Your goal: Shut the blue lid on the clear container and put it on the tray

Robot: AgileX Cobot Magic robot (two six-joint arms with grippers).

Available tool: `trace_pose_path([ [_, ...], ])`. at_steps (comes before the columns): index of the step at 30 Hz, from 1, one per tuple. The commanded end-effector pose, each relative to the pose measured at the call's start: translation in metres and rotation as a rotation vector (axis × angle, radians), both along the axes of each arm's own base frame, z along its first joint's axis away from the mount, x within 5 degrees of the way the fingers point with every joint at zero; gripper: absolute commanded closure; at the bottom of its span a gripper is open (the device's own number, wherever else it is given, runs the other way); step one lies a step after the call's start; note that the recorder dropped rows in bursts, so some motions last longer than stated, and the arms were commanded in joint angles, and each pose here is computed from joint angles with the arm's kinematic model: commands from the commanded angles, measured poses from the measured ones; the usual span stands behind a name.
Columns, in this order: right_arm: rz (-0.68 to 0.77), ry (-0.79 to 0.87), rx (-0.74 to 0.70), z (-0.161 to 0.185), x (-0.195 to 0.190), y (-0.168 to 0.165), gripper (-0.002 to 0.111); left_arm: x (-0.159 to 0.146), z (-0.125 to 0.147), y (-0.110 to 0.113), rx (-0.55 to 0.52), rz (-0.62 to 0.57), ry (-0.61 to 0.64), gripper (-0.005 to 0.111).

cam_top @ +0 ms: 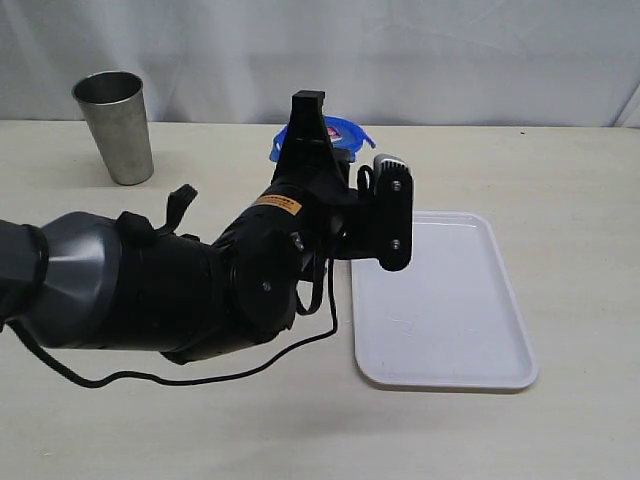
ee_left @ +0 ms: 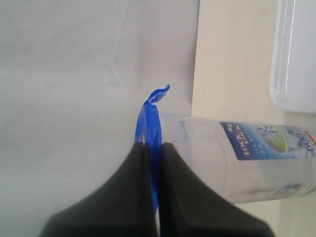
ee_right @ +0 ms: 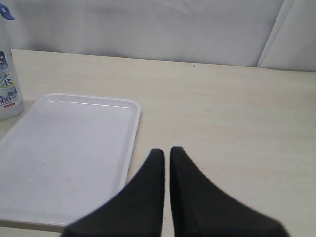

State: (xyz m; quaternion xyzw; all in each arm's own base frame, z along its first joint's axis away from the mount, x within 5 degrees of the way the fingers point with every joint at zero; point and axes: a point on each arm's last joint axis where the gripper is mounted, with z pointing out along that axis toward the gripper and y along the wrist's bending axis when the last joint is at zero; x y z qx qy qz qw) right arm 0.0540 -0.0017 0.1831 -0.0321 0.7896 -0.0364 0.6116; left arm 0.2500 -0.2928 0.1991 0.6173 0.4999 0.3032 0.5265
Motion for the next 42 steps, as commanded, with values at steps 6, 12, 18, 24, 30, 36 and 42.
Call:
trace_pose_path([
  [6, 0.001, -0.003, 0.001, 0.0, 0.0, 0.0, 0.104, -0.001, 0.002, 0.002, 0.011, 0.012, 0.013, 0.107],
  [12, 0.001, -0.003, 0.001, 0.0, 0.0, 0.0, 0.104, -0.003, -0.002, 0.001, 0.016, -0.015, 0.05, 0.107],
  [18, 0.001, -0.003, 0.001, 0.0, 0.0, 0.0, 0.104, 0.004, -0.002, 0.007, 0.001, 0.024, 0.064, 0.107],
  [24, 0.001, -0.003, 0.001, 0.0, 0.0, 0.0, 0.104, 0.009, -0.003, 0.013, -0.014, 0.063, 0.084, 0.107],
  [30, 0.001, -0.003, 0.001, 0.0, 0.0, 0.0, 0.104, 0.008, -0.004, 0.01, -0.004, 0.032, 0.089, 0.107],
  [36, 0.001, -0.003, 0.001, 0.0, 0.0, 0.0, 0.104, 0.007, -0.004, 0.01, -0.002, 0.022, 0.097, 0.107],
  [42, 0.001, -0.003, 0.001, 0.0, 0.0, 0.0, 0.104, 0.005, -0.006, 0.007, 0.006, -0.011, 0.121, 0.107],
])
